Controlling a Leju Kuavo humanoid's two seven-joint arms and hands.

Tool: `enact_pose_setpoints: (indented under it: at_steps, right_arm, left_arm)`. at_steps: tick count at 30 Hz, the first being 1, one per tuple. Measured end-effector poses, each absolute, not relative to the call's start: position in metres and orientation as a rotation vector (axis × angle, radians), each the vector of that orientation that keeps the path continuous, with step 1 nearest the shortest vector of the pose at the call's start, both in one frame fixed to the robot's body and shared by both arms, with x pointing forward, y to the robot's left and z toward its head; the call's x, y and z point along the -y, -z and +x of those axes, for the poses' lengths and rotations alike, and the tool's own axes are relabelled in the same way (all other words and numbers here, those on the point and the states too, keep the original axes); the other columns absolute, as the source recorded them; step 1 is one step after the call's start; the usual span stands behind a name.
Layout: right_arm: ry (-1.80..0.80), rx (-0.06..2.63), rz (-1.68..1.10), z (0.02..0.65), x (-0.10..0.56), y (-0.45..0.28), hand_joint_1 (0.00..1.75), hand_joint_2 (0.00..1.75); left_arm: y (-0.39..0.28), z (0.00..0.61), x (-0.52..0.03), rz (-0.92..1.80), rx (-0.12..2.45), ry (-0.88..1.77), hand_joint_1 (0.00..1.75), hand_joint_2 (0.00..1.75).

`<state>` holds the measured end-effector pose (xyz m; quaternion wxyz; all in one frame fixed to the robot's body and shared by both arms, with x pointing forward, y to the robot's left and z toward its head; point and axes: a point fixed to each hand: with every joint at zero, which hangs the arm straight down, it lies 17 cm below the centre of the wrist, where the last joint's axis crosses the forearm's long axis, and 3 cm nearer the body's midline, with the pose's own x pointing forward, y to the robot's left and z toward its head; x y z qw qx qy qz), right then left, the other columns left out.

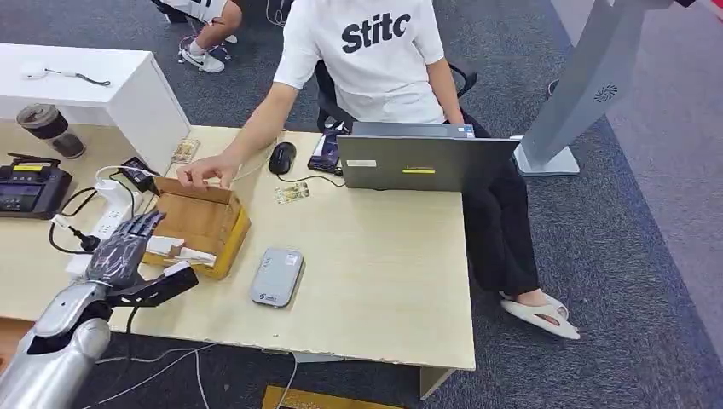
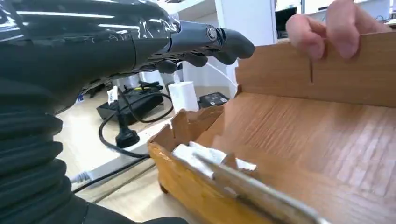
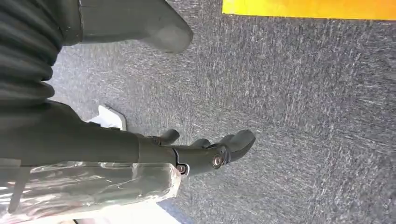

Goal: Pass the card to the sensor for recognition and then transmit it.

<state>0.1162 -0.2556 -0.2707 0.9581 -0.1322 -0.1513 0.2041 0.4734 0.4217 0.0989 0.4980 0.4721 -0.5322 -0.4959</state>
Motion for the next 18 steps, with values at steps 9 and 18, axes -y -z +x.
enact_pose_setpoints:
  at_steps: [9,18]
  right_arm:
    - [-0.428,0.313,-0.269,0.120,0.255,0.270,0.00,1.75]
    - [-0.433,0.312,-0.270,0.121,0.255,0.270,0.00,1.75]
  left_arm:
    - [-0.109,0.496,-0.380,1.105,1.360,1.219,0.00,1.75]
    - [-0.103,0.499,-0.352,1.036,1.390,1.251,1.45,1.75]
